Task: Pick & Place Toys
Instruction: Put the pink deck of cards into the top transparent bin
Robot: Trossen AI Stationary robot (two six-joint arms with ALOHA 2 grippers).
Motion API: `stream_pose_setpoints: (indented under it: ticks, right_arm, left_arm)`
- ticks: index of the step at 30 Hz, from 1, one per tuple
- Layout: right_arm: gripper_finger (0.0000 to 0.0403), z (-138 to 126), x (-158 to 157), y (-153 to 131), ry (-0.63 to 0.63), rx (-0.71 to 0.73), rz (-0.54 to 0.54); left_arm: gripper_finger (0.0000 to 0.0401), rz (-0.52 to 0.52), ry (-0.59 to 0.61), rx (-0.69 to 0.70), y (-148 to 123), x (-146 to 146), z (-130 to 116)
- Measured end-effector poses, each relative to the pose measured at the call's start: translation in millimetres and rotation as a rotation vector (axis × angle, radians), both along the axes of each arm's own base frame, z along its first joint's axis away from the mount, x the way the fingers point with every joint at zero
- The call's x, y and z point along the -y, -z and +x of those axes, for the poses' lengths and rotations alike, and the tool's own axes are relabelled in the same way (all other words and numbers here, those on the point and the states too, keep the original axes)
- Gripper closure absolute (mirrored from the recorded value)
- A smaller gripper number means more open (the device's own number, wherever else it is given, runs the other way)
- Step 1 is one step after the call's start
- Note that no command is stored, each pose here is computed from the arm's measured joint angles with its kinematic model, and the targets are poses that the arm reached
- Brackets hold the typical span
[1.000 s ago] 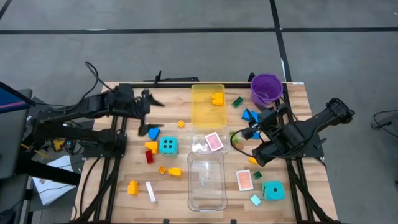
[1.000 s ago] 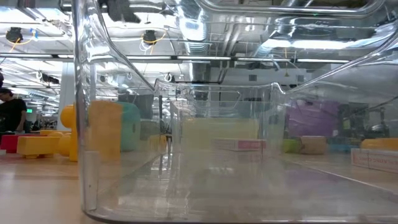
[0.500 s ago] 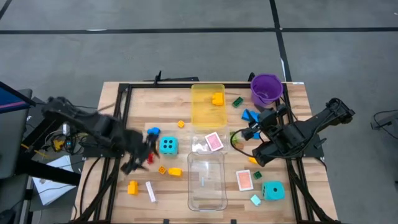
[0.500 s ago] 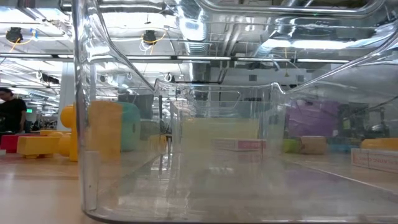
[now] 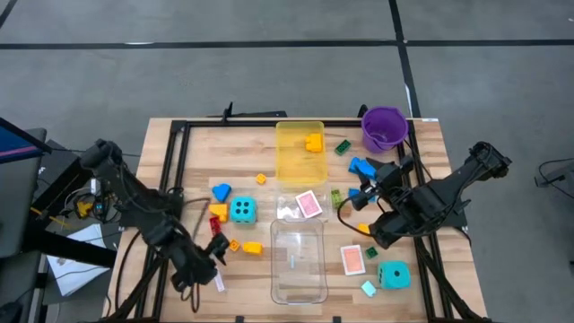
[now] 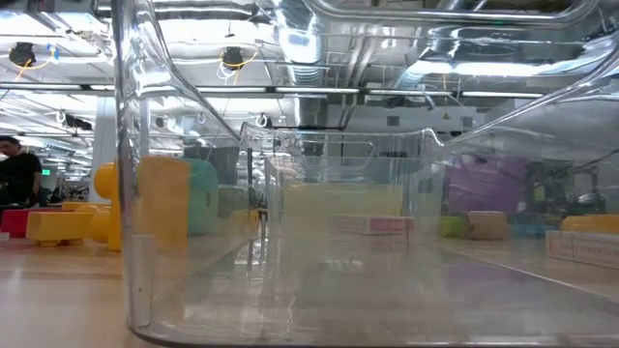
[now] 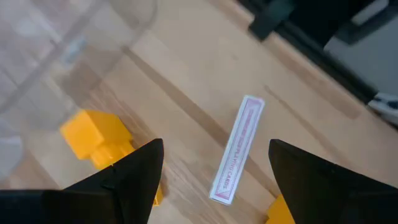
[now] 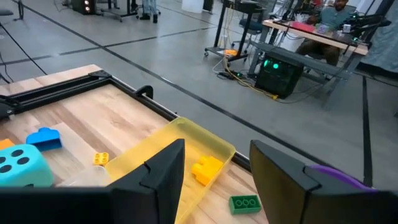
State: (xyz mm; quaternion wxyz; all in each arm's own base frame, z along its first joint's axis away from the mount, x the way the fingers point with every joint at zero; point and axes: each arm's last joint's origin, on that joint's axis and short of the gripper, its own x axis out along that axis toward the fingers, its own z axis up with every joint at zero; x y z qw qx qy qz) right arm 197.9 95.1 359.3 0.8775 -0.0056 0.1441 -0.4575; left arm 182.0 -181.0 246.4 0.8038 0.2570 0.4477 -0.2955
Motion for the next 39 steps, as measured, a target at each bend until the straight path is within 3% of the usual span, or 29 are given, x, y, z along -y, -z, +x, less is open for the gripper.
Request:
stream_pose_setpoints:
  ticks: [9,14,17,23,34,39]
  right_arm:
    - [0.023,0,0,0,0.0,-0.004,0.01]
    - [0.023,0,0,0,-0.002,-0.012,0.009]
    - [0.023,0,0,0,-0.003,-0.016,0.006]
    - [0.023,0,0,0,-0.003,-0.016,0.005]
    - [0.023,0,0,0,-0.003,-0.017,0.005]
    - [0.023,0,0,0,-0.003,-0.017,0.005]
  left_arm:
    - [0.0117,0.025,-0.03,-0.06,15,-1,7]
    - [0.0117,0.074,-0.072,-0.122,42,-15,3]
    - [0.0117,0.038,-0.085,-0.102,50,-14,2]
    - [0.0117,-0.01,-0.091,-0.096,51,-7,-3]
    - [0.0117,0.005,-0.106,-0.041,49,-7,-1]
    - [0.0117,0.06,-0.092,0.022,48,-9,2]
